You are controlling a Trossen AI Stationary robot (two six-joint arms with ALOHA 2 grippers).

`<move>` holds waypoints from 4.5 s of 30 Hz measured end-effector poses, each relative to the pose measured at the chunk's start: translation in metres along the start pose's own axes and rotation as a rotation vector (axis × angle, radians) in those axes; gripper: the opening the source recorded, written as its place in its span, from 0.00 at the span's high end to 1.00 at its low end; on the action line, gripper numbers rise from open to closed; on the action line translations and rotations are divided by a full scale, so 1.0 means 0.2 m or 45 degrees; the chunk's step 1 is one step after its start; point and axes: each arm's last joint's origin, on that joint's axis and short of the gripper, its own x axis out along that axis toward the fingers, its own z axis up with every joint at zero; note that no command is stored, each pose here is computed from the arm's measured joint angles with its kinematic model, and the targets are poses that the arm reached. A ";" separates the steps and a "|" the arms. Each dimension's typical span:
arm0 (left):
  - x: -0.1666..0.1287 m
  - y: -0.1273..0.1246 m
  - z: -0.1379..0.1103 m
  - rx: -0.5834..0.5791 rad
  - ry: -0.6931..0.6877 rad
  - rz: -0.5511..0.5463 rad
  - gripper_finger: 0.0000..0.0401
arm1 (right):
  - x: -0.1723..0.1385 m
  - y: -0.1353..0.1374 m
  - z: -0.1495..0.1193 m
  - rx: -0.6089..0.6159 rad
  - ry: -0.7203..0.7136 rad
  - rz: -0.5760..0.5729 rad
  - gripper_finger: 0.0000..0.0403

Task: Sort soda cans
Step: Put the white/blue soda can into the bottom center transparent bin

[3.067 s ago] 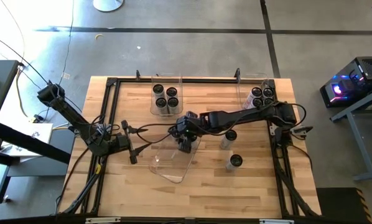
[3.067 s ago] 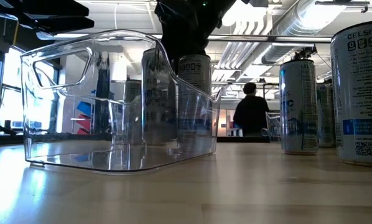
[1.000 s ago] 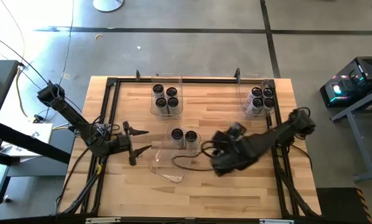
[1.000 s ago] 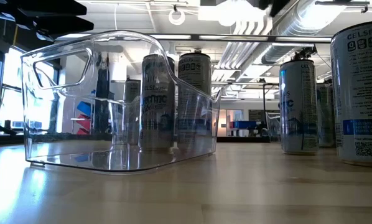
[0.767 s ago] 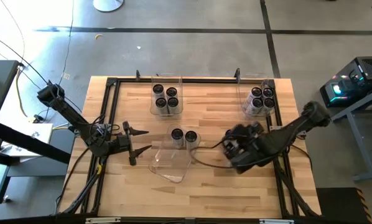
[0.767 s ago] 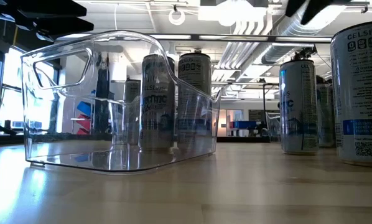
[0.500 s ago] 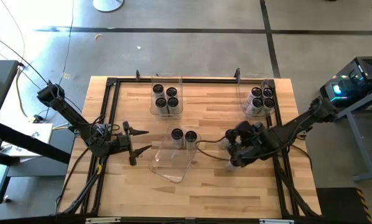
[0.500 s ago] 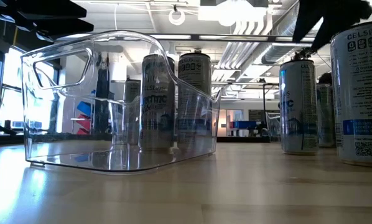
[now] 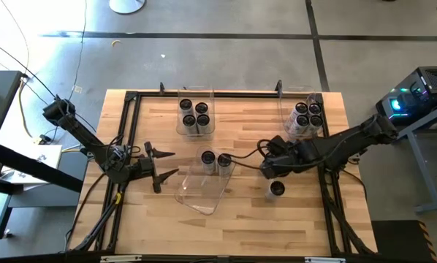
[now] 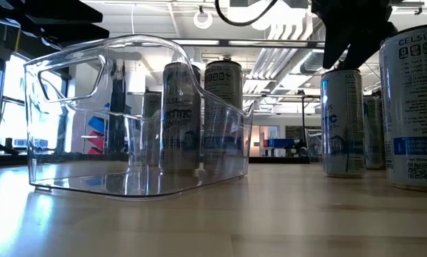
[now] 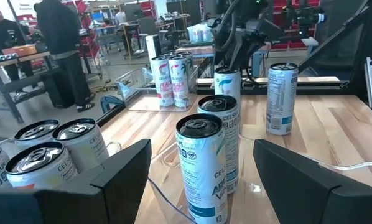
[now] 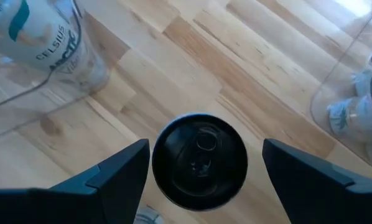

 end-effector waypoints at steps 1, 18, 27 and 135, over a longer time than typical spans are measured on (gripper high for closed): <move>0.00 0.00 0.00 0.000 0.000 0.000 0.31 | 0.00 0.00 0.00 0.002 0.008 -0.001 0.24; 0.00 0.00 0.00 -0.007 0.004 0.000 0.31 | 0.12 0.07 -0.03 -0.077 0.096 -0.094 0.24; 0.00 0.00 0.00 -0.011 0.001 -0.001 0.31 | 0.13 0.08 -0.03 -0.081 0.113 -0.100 0.28; 0.00 -0.01 0.00 -0.036 0.008 -0.040 0.31 | 0.04 1.03 0.34 -1.067 -0.228 0.243 0.24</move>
